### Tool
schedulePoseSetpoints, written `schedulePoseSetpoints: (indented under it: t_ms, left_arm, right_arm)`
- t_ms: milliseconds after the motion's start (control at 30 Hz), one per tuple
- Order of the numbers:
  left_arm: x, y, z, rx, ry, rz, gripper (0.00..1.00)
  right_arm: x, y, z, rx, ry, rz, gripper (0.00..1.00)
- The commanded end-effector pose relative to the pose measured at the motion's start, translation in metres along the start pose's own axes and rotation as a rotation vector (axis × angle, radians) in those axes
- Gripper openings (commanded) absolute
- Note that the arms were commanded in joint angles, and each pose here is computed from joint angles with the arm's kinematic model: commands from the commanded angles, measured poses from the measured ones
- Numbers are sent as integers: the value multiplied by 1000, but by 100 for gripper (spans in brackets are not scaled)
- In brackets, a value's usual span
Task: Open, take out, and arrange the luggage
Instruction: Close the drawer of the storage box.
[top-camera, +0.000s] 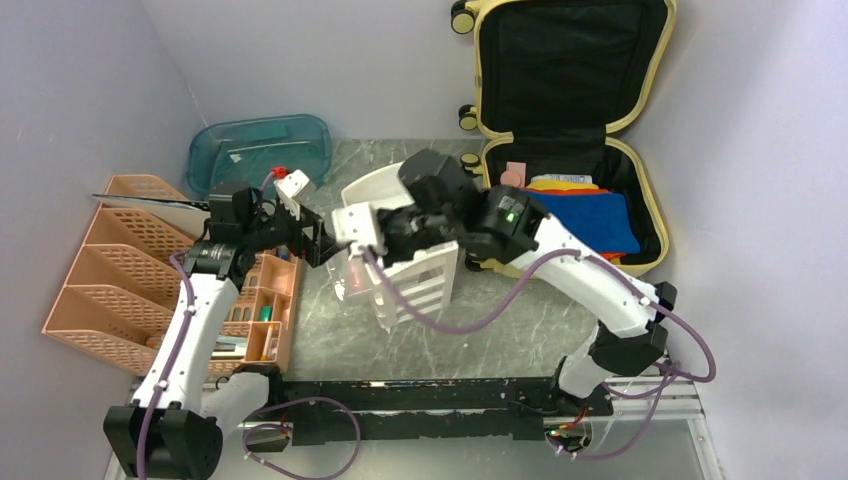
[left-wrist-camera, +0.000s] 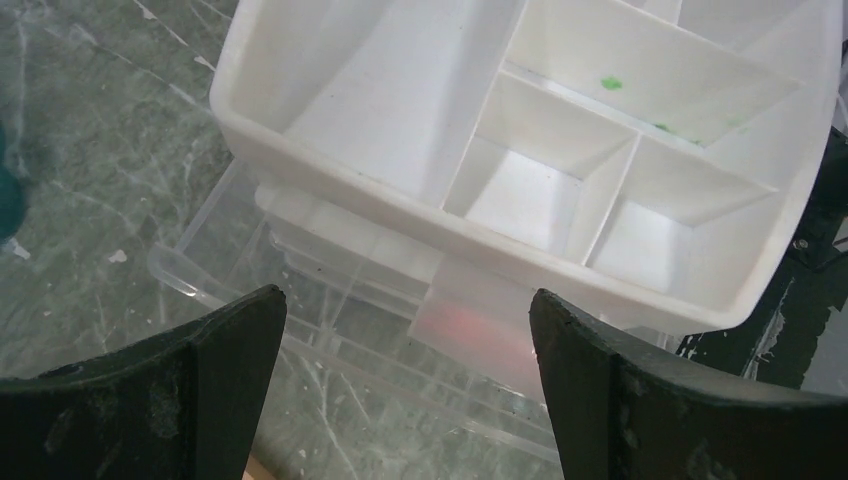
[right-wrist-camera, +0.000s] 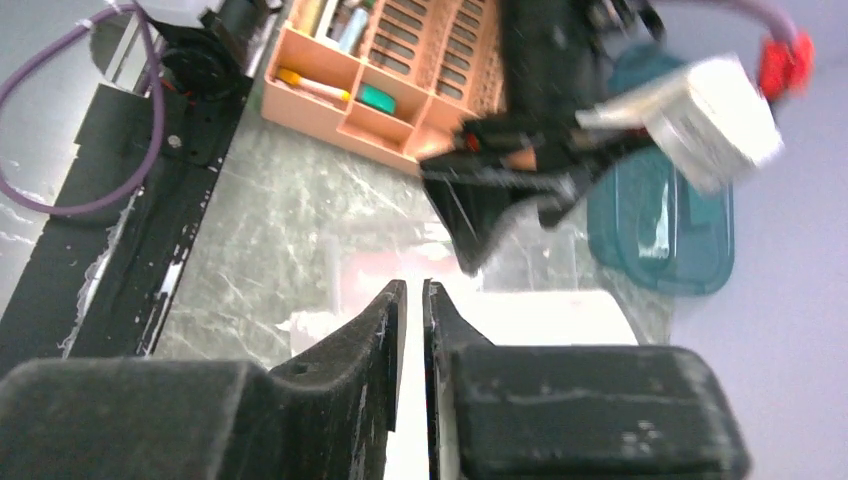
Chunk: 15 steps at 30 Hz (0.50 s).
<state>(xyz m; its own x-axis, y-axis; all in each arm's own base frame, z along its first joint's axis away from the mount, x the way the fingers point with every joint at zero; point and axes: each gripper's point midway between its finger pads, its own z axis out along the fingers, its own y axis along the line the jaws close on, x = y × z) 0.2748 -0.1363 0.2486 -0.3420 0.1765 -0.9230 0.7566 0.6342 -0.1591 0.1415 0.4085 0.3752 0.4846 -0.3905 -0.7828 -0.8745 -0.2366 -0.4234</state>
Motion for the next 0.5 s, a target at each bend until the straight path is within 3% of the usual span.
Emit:
schedulePoseSetpoints:
  t_ms: [0,67,200,333,467]
  left_arm:
    - [-30,2,-19,-99,-67,83,96]
    - [-36,30,-32,-292,-60,77,96]
    - [-35,53,-58,-478,5,163,96]
    - [-32,61,-80,-561,84,263,96]
    - [-9,46,-78,-447,193,337,96]
  right_arm:
    - [3,-5,-28,-25,-84,69,22]
    - [13,-21,-41,57,-93,99,35]
    - [47,-81,-86,376,-118,248,64]
    - [79,-129,-135,698,-110,355,77]
    - [113,-162,-180,977,-91,460,82]
